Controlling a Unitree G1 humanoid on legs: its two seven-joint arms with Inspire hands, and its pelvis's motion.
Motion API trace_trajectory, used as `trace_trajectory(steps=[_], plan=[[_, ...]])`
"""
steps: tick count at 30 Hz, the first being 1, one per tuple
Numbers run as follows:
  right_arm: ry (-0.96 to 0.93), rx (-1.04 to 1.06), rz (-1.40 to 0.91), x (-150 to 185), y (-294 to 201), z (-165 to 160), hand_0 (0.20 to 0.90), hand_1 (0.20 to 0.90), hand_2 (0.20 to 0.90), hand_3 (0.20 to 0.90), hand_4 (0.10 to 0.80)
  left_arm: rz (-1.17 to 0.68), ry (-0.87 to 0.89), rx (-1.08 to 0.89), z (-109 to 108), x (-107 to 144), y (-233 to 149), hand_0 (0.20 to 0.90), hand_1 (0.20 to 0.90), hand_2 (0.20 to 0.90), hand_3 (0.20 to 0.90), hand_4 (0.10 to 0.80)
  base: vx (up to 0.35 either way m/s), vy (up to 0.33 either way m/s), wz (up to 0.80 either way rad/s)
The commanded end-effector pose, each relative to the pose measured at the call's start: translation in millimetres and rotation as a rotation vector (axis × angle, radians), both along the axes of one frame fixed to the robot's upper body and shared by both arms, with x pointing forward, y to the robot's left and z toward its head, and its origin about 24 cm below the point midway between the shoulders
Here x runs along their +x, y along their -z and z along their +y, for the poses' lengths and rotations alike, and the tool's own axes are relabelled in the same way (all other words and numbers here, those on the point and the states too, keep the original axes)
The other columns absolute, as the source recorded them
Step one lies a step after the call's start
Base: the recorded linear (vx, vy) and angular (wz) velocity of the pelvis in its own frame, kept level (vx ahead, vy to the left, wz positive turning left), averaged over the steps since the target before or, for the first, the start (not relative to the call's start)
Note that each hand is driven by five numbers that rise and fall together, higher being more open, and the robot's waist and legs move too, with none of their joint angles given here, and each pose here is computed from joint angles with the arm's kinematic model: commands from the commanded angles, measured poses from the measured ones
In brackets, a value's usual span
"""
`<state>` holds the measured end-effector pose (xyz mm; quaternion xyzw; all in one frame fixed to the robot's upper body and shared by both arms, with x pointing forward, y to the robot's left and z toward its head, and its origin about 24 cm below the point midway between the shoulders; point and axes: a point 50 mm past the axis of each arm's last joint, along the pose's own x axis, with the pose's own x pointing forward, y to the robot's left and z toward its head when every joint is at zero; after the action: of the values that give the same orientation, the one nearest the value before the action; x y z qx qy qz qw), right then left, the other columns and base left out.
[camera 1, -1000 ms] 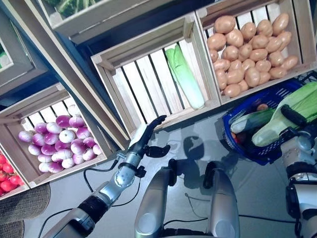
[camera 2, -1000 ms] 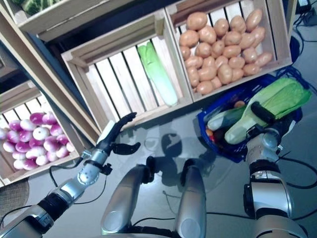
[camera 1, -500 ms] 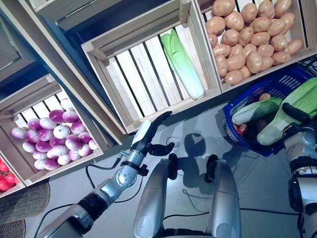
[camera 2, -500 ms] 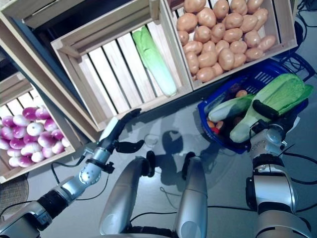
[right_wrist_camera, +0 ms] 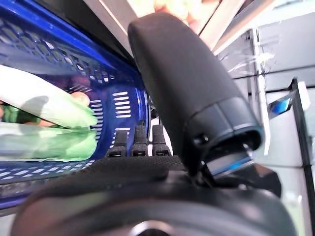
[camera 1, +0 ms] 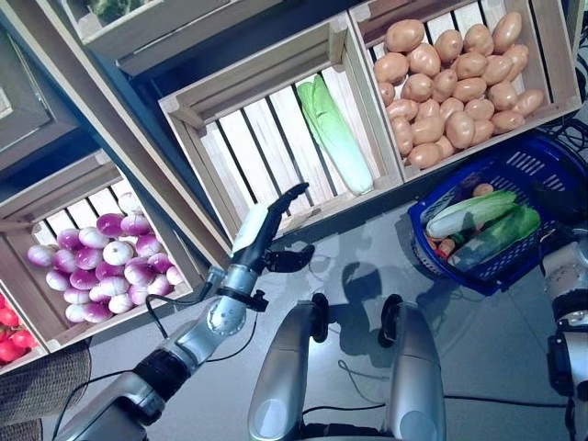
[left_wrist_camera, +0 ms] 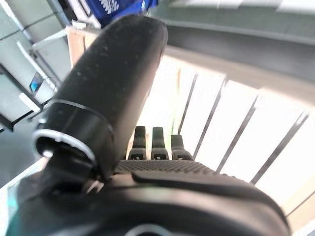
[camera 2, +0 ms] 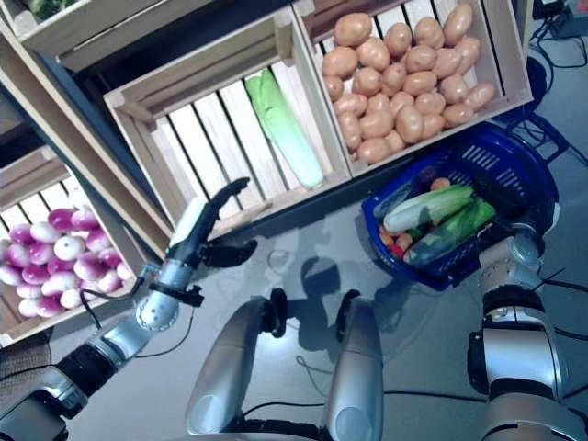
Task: Put vegetables into the basket
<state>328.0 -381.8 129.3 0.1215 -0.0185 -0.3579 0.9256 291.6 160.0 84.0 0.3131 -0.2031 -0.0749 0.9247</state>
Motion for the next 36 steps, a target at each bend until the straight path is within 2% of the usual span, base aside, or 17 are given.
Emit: trace_trajectory(steps=[1, 5, 11, 15, 21, 24, 36], plan=[[0.002, -0.207, -0.079, -9, -46, -20, 0.9, 0.9, 0.9, 0.9, 0.8, -0.181, 0.023, 0.001, 5, 2, -42, 0.9, 0.9, 0.9, 0.9, 0.8, 0.087, -0.056, 0.0], [0.014, -0.19, -0.08, -11, -43, -22, 0.9, 0.9, 0.9, 0.9, 0.8, -0.305, -0.012, 0.151, 7, 0, -47, 0.9, 0.9, 0.9, 0.9, 0.8, 0.066, -0.038, 0.03], [-0.049, -0.195, -0.079, -6, -40, -16, 0.9, 0.9, 0.9, 0.9, 0.8, -0.496, -0.152, 0.392, 33, 19, -91, 0.9, 0.9, 0.9, 0.9, 0.8, 0.041, 0.016, -0.02], [-0.099, -0.189, -0.038, 0, -30, -6, 0.9, 0.9, 0.9, 0.9, 0.8, -0.494, -0.293, 0.555, 55, 45, -114, 0.9, 0.9, 0.9, 0.9, 0.8, -0.003, 0.044, -0.07], [-0.149, -0.192, 0.007, 9, -27, 4, 0.9, 0.9, 0.9, 0.9, 0.8, -0.49, -0.417, 0.736, 70, 70, -127, 0.9, 0.9, 0.9, 0.9, 0.8, -0.01, 0.072, -0.08], [-0.177, -0.209, 0.022, 13, -26, 9, 0.9, 0.9, 0.9, 0.9, 0.8, -0.492, -0.458, 0.815, 74, 79, -133, 0.9, 0.9, 0.9, 0.9, 0.8, -0.009, 0.06, -0.22], [-0.26, -0.227, -0.036, 27, -38, 29, 0.9, 0.9, 0.9, 0.9, 0.8, -0.512, -0.494, 1.019, 68, 96, -155, 0.9, 0.9, 0.9, 0.9, 0.8, -0.025, 0.027, -0.11]])
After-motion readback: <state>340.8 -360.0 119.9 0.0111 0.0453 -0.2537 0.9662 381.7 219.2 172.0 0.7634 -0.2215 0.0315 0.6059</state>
